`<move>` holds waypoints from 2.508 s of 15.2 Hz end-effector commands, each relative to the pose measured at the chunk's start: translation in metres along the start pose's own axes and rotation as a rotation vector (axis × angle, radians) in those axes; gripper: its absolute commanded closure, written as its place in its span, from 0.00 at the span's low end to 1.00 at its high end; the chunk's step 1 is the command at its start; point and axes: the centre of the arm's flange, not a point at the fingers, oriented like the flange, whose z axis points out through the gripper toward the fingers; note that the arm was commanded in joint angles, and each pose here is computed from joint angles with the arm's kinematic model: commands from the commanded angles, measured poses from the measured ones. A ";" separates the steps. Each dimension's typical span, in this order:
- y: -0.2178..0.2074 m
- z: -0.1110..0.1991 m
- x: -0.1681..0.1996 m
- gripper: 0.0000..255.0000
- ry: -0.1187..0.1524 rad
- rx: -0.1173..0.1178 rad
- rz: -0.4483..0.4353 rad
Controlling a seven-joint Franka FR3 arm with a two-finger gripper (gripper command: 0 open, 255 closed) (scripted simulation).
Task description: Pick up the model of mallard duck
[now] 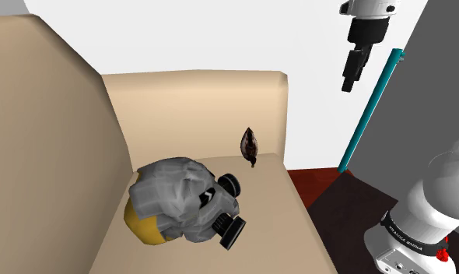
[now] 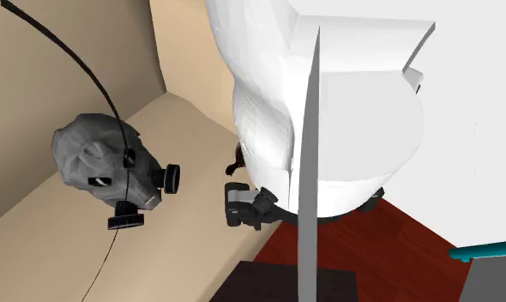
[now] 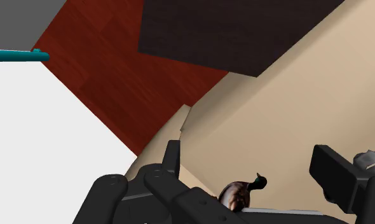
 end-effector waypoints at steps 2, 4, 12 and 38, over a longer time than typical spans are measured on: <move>-0.007 0.010 0.006 0.00 0.005 -0.004 0.012; -0.020 0.029 0.017 0.00 0.015 -0.011 0.037; -0.068 0.108 0.069 0.00 0.056 -0.042 0.135; -0.150 0.321 0.214 0.00 0.148 -0.112 0.359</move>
